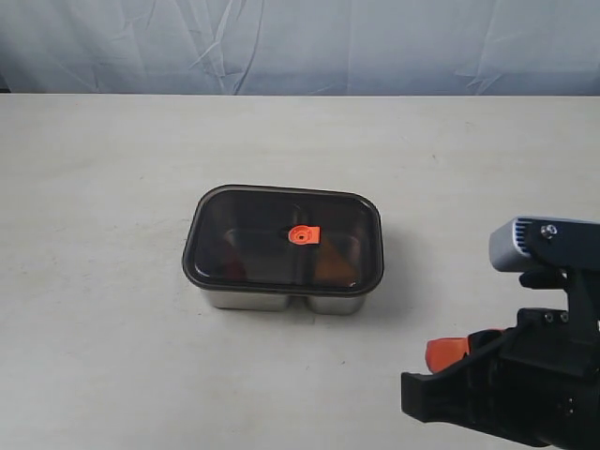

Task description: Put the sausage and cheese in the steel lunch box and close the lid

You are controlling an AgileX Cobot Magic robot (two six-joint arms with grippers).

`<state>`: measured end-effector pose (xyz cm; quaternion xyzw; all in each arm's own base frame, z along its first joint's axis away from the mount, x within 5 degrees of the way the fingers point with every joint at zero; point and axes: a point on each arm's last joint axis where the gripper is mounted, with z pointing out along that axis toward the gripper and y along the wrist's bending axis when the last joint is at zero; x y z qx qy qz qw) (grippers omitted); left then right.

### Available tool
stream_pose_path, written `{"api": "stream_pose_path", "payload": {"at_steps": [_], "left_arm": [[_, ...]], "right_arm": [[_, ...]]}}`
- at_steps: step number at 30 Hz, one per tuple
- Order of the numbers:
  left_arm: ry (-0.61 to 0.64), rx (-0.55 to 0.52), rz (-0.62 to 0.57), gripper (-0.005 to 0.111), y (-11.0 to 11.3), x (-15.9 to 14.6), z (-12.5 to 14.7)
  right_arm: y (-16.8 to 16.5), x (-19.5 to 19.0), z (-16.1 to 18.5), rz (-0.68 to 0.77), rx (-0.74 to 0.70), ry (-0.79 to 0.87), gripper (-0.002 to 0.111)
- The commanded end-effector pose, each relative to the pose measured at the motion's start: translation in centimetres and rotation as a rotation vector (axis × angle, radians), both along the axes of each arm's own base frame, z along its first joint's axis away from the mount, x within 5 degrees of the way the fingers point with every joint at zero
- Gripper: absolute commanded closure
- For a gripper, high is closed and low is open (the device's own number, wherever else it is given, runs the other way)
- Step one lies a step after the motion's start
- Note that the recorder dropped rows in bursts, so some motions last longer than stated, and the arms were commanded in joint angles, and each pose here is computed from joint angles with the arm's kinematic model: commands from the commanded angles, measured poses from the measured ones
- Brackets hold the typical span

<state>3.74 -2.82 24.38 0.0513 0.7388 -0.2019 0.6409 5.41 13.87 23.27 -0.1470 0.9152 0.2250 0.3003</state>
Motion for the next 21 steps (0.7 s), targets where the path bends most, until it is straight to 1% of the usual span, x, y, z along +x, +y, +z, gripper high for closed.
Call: {"api": "stream_pose_path", "payload": {"at_steps": [1, 2, 4, 10, 11, 21], "left_arm": [[0.082, -0.104, 0.049, 0.107, 0.0, 0.9, -3.0], [0.105, -0.121, 0.043, 0.107, 0.0, 0.9, -3.6], [0.137, -0.112, 0.039, 0.107, -0.1, 1.0, -4.5], [0.145, 0.029, 0.06, 0.107, 0.3, 1.1, -5.4], [0.145, 0.036, 0.062, 0.107, 0.3, 1.1, -5.4], [0.144, 0.04, 0.063, 0.107, 0.3, 1.1, -5.4]], "right_arm": [[0.0, -0.1, 0.1, 0.016, 0.022, 0.0, 0.108], [0.1, -0.1, 0.1, 0.02, 0.026, 0.0, 0.108], [0.1, -0.2, 0.1, 0.021, 0.028, 0.001, 0.108], [0.1, -0.2, 0.1, 0.021, 0.028, 0.001, 0.108], [0.1, -0.2, 0.1, 0.021, 0.028, 0.001, 0.108], [0.1, -0.2, 0.1, 0.022, 0.032, 0.004, 0.108]]}}
